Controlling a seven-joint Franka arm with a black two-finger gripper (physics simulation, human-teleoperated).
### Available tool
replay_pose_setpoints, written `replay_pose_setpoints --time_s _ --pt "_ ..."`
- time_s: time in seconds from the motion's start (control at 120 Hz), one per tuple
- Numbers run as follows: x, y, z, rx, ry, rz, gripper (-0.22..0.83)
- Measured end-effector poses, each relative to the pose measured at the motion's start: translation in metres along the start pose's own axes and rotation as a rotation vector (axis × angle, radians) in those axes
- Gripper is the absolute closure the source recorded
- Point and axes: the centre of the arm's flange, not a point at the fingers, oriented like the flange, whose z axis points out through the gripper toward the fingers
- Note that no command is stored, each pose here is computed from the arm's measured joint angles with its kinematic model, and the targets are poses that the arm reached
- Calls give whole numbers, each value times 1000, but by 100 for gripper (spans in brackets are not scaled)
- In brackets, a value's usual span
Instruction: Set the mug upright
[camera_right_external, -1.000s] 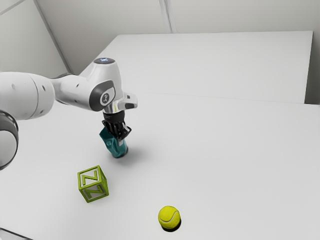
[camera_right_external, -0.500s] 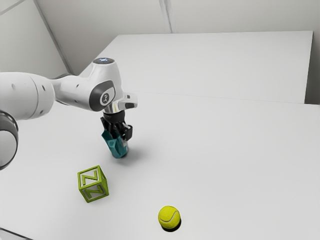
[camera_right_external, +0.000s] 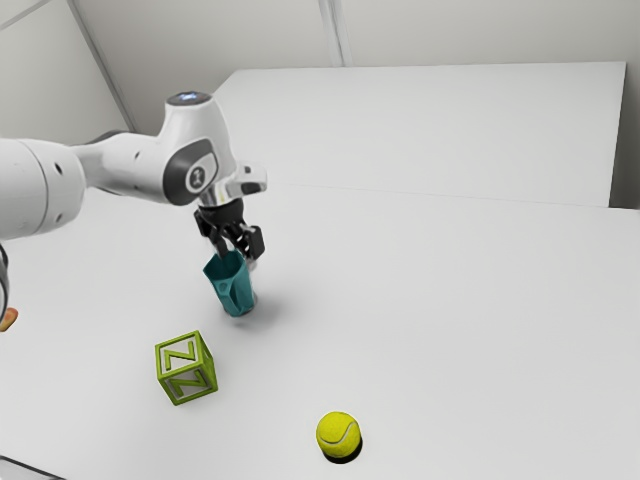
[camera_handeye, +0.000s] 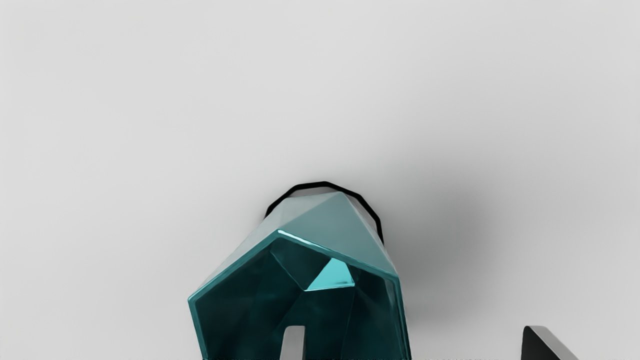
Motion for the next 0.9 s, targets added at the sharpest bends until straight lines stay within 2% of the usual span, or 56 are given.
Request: replay_pose_setpoints --time_s 0.275,0.592,0.9 --pt "21 -6 -63 -10 81 -16 4" --pt "82 -3 -118 -39 79 -6 1" --pt "77 3 -138 -68 26 8 0"
